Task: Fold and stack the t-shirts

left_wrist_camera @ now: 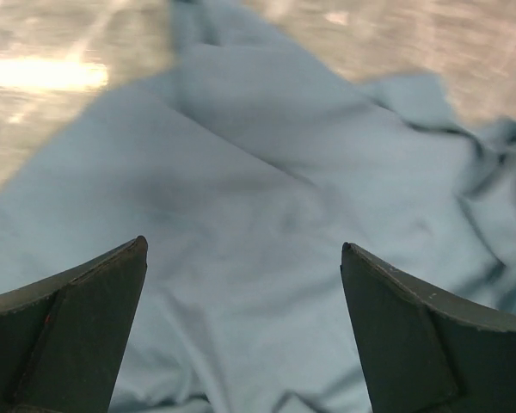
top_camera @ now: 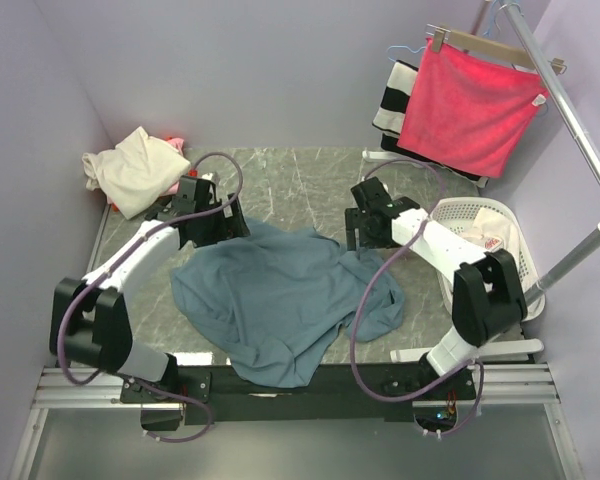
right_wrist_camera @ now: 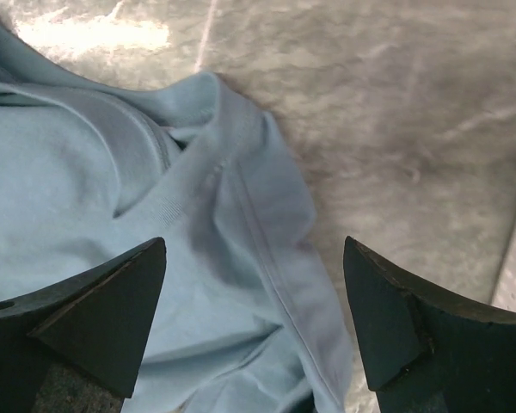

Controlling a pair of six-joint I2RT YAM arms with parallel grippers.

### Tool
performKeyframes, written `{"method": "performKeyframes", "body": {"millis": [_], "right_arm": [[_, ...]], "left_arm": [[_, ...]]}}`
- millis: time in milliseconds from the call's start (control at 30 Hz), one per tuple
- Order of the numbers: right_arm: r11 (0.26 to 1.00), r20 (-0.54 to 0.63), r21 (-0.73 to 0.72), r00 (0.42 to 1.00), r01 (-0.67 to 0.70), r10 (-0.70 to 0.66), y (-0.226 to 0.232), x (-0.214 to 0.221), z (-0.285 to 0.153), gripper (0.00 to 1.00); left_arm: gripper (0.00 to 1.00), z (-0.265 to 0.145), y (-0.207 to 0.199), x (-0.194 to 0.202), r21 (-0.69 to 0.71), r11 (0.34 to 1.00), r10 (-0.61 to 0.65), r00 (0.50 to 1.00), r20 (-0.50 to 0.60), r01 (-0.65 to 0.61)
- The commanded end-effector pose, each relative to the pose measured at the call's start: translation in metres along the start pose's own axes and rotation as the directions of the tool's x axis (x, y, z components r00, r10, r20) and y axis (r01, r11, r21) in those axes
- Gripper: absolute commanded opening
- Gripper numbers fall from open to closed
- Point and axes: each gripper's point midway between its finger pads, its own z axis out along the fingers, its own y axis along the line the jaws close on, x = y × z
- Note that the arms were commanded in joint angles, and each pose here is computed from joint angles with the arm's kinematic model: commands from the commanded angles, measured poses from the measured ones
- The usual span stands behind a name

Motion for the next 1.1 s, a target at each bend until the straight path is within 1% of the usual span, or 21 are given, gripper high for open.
{"method": "performKeyframes", "body": {"millis": [0,133,167,333,533,633,667,700,733,767,800,833,867,900,933,967,1000,1033,1067], "right_arm": [[0.997,0.048,-0.078,0.999,0.030,-0.026,0.020,-0.029,0.000,0.90],[0.993,-0.012,-0.097,0.998,0.065,-0.067,0.027,-0.020,0.013,0.90],[0.993,-0.034,-0.098,0.997,0.072,-0.076,0.028,-0.015,0.018,0.90],[0.988,-0.110,-0.118,0.988,0.097,-0.110,0.032,0.002,0.029,0.90],[0.981,-0.172,-0.174,0.978,0.088,-0.118,0.040,0.023,0.035,0.90],[0.978,-0.190,-0.187,0.973,0.092,-0.128,0.043,0.028,0.040,0.83],[0.977,-0.198,-0.189,0.971,0.095,-0.133,0.044,0.030,0.041,0.76],[0.977,-0.203,-0.192,0.970,0.094,-0.134,0.044,0.031,0.042,0.73],[0.976,-0.212,-0.194,0.967,0.097,-0.139,0.045,0.032,0.045,0.69],[0.975,-0.213,-0.196,0.966,0.103,-0.145,0.046,0.031,0.045,0.61],[0.976,-0.217,-0.194,0.965,0.102,-0.144,0.045,0.031,0.046,0.56],[0.975,-0.211,-0.197,0.967,0.105,-0.146,0.047,0.028,0.046,0.51],[0.975,-0.203,-0.196,0.968,0.104,-0.145,0.047,0.025,0.046,0.37],[0.974,-0.197,-0.200,0.969,0.107,-0.147,0.048,0.023,0.045,0.30],[0.974,-0.186,-0.203,0.972,0.106,-0.144,0.049,0.018,0.044,0.22],[0.976,-0.175,-0.189,0.974,0.110,-0.143,0.047,0.015,0.043,0.05],[0.977,-0.159,-0.184,0.977,0.110,-0.140,0.047,0.011,0.042,0.00],[0.978,-0.118,-0.177,0.984,0.108,-0.130,0.046,-0.002,0.035,0.00],[0.984,-0.090,-0.141,0.989,0.105,-0.119,0.039,-0.010,0.032,0.00]], "left_arm": [[0.99,0.021,0.017,-0.024,-0.072,0.997,-0.013,0.998,0.066,0.018],[1.00,0.040,0.039,-0.011,-0.101,0.994,-0.050,0.999,0.018,0.052],[1.00,0.042,0.038,-0.009,-0.086,0.995,-0.055,0.998,0.009,0.055],[0.99,0.060,0.052,0.008,-0.116,0.992,-0.065,0.996,-0.061,0.057],[0.99,0.076,0.059,0.030,-0.119,0.991,-0.084,0.987,-0.138,0.067],[0.99,0.081,0.056,0.039,-0.087,0.994,-0.084,0.981,-0.174,0.070],[0.98,0.083,0.056,0.041,-0.084,0.994,-0.083,0.979,-0.184,0.069],[0.96,0.086,0.057,0.044,-0.081,0.994,-0.084,0.976,-0.199,0.069],[0.86,0.087,0.053,0.045,-0.058,0.996,-0.082,0.974,-0.212,0.071],[0.79,0.088,0.052,0.047,-0.052,0.996,-0.084,0.971,-0.223,0.074],[0.72,0.092,0.053,0.051,-0.051,0.996,-0.084,0.968,-0.238,0.074],[0.55,0.093,0.051,0.051,-0.039,0.996,-0.081,0.966,-0.245,0.074],[0.46,0.095,0.050,0.052,-0.033,0.996,-0.083,0.964,-0.253,0.077],[0.37,0.096,0.050,0.052,-0.035,0.996,-0.085,0.963,-0.255,0.079],[0.18,0.097,0.049,0.050,-0.030,0.997,-0.082,0.964,-0.253,0.077],[0.08,0.097,0.049,0.049,-0.031,0.997,-0.081,0.965,-0.249,0.076],[0.01,0.097,0.046,0.041,-0.030,0.997,-0.081,0.970,-0.231,0.076],[0.01,0.095,0.046,0.035,-0.034,0.997,-0.081,0.973,-0.216,0.076],[0.01,0.092,0.045,0.027,-0.044,0.996,-0.081,0.978,-0.193,0.074]]}}
